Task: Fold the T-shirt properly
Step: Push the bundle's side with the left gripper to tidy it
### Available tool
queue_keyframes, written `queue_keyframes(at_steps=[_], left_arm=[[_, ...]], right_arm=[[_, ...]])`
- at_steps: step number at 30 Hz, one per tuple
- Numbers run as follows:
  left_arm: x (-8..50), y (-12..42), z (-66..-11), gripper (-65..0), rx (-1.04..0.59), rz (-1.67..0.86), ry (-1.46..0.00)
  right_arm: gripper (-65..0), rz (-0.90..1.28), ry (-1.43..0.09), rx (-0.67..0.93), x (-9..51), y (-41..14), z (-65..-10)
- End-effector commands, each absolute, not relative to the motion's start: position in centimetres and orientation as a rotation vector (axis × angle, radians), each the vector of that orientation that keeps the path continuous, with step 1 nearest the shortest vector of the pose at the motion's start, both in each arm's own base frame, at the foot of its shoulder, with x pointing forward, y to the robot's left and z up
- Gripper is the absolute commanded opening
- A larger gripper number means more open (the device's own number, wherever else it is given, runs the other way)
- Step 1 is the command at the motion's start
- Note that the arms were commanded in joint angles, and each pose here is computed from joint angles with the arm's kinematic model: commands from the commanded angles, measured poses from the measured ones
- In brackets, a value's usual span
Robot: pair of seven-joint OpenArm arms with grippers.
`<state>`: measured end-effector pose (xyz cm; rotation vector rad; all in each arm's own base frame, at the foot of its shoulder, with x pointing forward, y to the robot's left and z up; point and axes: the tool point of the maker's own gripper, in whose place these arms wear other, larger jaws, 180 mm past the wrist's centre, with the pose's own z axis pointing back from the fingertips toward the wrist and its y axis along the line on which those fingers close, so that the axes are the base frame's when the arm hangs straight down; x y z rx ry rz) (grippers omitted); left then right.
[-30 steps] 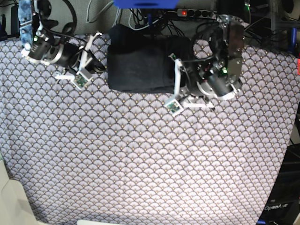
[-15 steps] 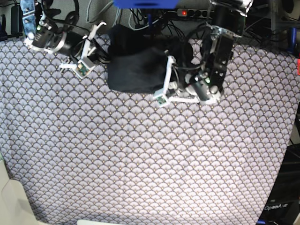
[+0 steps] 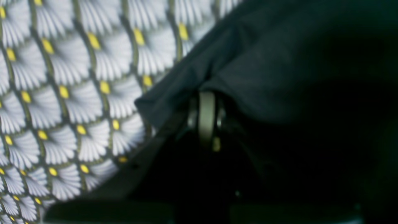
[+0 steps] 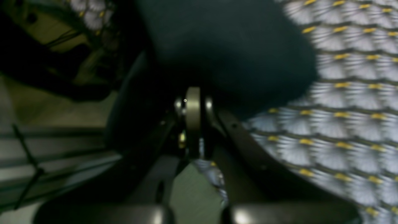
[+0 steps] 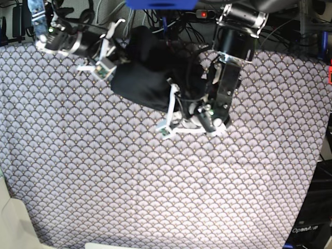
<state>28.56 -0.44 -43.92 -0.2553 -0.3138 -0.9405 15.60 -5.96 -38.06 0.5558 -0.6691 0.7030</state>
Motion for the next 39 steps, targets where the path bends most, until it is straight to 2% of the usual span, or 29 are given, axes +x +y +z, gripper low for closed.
queue_keyframes(at_steps=[1, 5, 14, 21, 23, 31, 39], left_arm=[[27.8, -0.5, -44.7, -65.0, -0.25, -0.944, -0.28], [28.3, -0.5, -43.9, -65.0, -0.237, -0.949, -0.302], [31.7, -0.5, -38.5, -65.0, -0.159, -0.972, -0.455], [34.0, 4.4, -33.5, -65.0, -0.047, -0.832, -0.581], [33.1, 5.9, -33.3, -65.0, -0.013, -0.826, -0.59], [25.1, 7.6, -35.9, -65.0, 0.058, -1.017, -0.478], [21.6, 9.1, -38.0, -65.0, 0.072, -1.082, -0.372]], right_arm=[[-65.0, 0.709, -0.681, 0.557, 15.9, -6.3, -37.9], [-65.0, 0.68, -0.674, 0.57, 15.7, -7.2, -39.1], [-65.0, 0.672, -0.655, 0.568, 15.1, -7.9, -39.8], [-65.0, 0.693, -0.646, 0.533, 15.4, -9.3, -39.8], [-65.0, 0.688, -0.657, 0.502, 16.1, -10.5, -39.6], [-65.0, 0.569, -0.787, 0.288, 21.3, -18.1, -36.7], [-65.0, 0.53, -0.818, 0.228, 22.2, -20.5, -35.8]])
